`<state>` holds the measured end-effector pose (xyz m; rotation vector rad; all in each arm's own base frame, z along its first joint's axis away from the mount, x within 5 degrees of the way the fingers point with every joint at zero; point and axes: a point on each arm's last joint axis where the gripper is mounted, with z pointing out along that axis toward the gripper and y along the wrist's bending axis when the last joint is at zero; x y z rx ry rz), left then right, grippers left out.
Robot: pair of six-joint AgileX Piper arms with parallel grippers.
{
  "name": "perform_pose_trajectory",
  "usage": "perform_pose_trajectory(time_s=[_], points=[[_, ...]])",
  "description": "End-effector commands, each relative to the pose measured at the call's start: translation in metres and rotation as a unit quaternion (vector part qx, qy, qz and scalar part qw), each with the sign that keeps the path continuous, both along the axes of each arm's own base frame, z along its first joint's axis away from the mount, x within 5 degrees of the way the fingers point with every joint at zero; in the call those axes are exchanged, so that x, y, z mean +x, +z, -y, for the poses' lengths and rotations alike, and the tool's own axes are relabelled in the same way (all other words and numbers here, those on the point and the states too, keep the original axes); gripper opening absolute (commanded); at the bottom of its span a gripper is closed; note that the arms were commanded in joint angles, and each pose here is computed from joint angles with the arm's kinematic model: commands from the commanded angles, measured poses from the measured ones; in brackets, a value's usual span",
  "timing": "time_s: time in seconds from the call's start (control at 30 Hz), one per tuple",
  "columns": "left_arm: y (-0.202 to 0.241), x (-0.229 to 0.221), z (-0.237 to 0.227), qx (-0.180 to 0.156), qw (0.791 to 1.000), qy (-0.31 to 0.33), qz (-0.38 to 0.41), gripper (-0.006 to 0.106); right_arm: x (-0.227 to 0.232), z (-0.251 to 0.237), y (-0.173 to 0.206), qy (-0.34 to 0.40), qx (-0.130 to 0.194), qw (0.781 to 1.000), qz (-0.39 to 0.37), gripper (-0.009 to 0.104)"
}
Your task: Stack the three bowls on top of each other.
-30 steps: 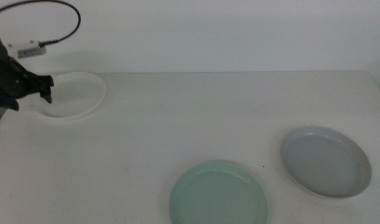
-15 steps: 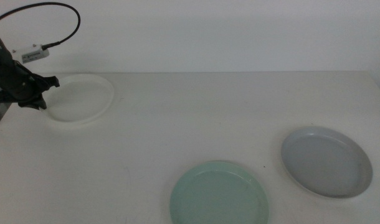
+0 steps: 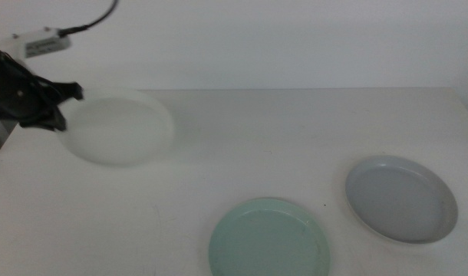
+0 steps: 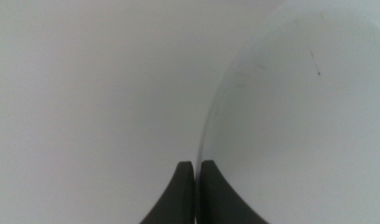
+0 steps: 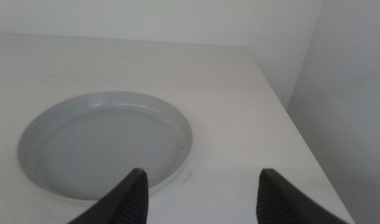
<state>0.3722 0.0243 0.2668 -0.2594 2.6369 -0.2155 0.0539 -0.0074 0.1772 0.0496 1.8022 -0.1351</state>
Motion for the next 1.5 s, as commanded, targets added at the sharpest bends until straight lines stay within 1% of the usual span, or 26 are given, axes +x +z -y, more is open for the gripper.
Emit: perform_pose_trajectory(time_s=[0.0,0.23,0.4,0.53,0.67,0.8,1.0,1.07,1.1,1.17,1.2,1.23,1.33,1.4,1.47], points=[[0.029,-0.027,0.024,-0.009,0.998,-0.02,0.057,0.0,0.0,0.0,0.011,0.0,-0.019,0.998,0.056,0.045],[0.023,-0.087,0.103,-0.036,0.988,-0.135,0.063,0.0,0.0,0.0,0.011,0.0,-0.019,0.998,0.056,0.045],[0.009,-0.109,0.151,-0.051,0.975,-0.211,0.047,0.0,0.0,0.0,0.011,0.0,-0.019,0.998,0.056,0.045],[0.0,-0.118,0.179,-0.054,0.965,-0.252,0.05,0.0,0.0,0.0,0.011,0.0,-0.019,0.998,0.056,0.045],[-0.009,-0.119,0.198,-0.059,0.96,-0.27,0.052,0.0,0.0,0.0,0.011,0.0,-0.019,0.998,0.056,0.045],[-0.028,-0.117,0.211,-0.062,0.959,-0.275,0.028,0.0,0.0,0.0,0.011,0.0,-0.019,0.998,0.056,0.045],[-0.047,-0.111,0.219,-0.061,0.961,-0.271,0.007,0.0,0.0,0.0,0.011,0.0,-0.019,0.998,0.056,0.045],[-0.049,-0.109,0.219,-0.061,0.961,-0.269,0.011,0.003,0.0,0.0,0.011,0.0,-0.019,0.998,0.056,0.045],[-0.048,-0.109,0.22,-0.062,0.962,-0.267,0.014,0.006,0.0,0.0,0.011,0.0,-0.019,0.998,0.056,0.045],[-0.048,-0.108,0.22,-0.064,0.962,-0.265,0.018,0.015,0.0,0.0,0.011,0.0,-0.019,0.998,0.056,0.045],[-0.047,-0.108,0.22,-0.064,0.962,-0.266,0.018,0.024,0.0,0.0,0.011,0.0,-0.019,0.998,0.056,0.045],[-0.047,-0.108,0.22,-0.064,0.962,-0.267,0.018,0.035,0.0,0.0,0.011,0.0,-0.019,0.998,0.056,0.045],[-0.043,-0.109,0.219,-0.053,0.956,-0.288,0.025,0.078,0.0,0.0,0.011,0.0,-0.019,0.998,0.056,0.045],[-0.032,-0.113,0.216,-0.048,0.949,-0.308,0.034,0.102,0.0,0.0,0.011,0.0,-0.019,0.998,0.056,0.045],[-0.01,-0.121,0.212,-0.048,0.937,-0.341,0.052,0.105,0.0,0.0,0.011,0.0,-0.019,0.998,0.056,0.045]])
